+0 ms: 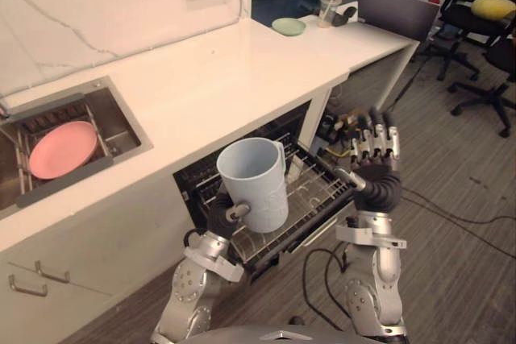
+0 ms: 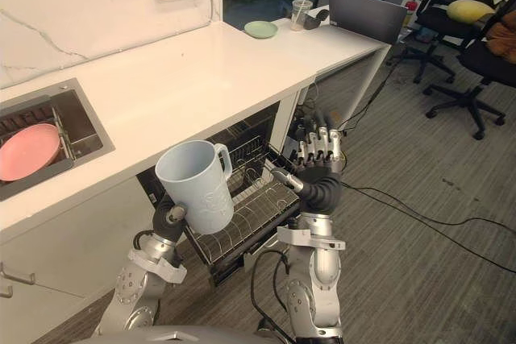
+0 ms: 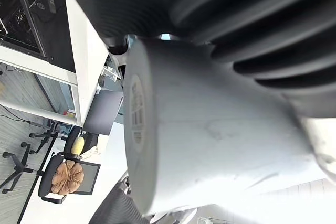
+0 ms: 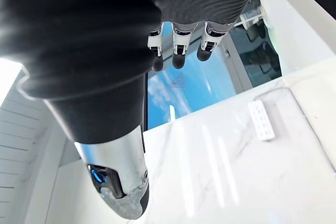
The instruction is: Walk over to the sink, pick up the cup, carry it to the dishwasher, place the cup inside the dishwasher, then close the dishwasher door
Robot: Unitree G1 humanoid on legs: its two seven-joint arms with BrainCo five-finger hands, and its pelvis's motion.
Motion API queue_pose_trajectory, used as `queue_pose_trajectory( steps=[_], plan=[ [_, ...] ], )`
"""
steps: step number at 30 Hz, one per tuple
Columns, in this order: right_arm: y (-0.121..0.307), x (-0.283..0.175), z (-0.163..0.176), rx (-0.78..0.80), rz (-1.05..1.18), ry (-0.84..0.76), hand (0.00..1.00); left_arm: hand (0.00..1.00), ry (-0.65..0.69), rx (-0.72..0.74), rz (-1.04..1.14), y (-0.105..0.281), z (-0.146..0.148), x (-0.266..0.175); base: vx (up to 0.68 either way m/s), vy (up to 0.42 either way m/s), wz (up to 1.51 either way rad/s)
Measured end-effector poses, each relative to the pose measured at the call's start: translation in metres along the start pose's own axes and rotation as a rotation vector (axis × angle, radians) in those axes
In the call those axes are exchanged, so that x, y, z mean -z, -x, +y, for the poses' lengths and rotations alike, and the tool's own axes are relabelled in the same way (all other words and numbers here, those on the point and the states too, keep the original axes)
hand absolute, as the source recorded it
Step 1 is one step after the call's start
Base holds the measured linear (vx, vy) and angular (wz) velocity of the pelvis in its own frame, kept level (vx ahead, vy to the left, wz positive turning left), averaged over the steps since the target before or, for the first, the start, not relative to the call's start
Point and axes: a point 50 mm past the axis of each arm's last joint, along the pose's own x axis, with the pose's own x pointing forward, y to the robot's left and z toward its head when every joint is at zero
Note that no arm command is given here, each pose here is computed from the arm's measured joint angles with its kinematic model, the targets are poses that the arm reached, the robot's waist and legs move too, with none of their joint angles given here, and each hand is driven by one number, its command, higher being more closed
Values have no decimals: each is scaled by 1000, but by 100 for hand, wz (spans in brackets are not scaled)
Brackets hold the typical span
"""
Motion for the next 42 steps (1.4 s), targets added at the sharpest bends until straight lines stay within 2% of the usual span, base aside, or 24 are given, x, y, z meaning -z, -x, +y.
queue_pose_trajectory(
  steps=[4,9,10,19,28,34,42],
  plan=[
    [2,4,2,5,21,-63,0,100,-58,-6,-29,-9,1,-6,46,11,1],
    [5,12,11,-10,65,-124,0,100,-138,-92,-59,-15,10,-12,8,13,-3],
    [10,21,17,-58,115,-151,0,100,-189,-234,-56,-12,33,-12,0,0,0],
    [7,25,18,-64,121,-154,0,100,-229,-279,-63,-12,36,-14,-16,1,10],
    [4,29,20,-108,153,-194,0,100,-512,-490,-120,-9,42,-20,-36,4,-11],
    [4,34,21,-115,203,-210,0,100,-616,-509,-87,-10,43,-8,-22,-5,-17],
    [-6,39,31,-161,243,-227,0,100,-719,-434,-87,-25,35,2,0,0,0]
  ],
)
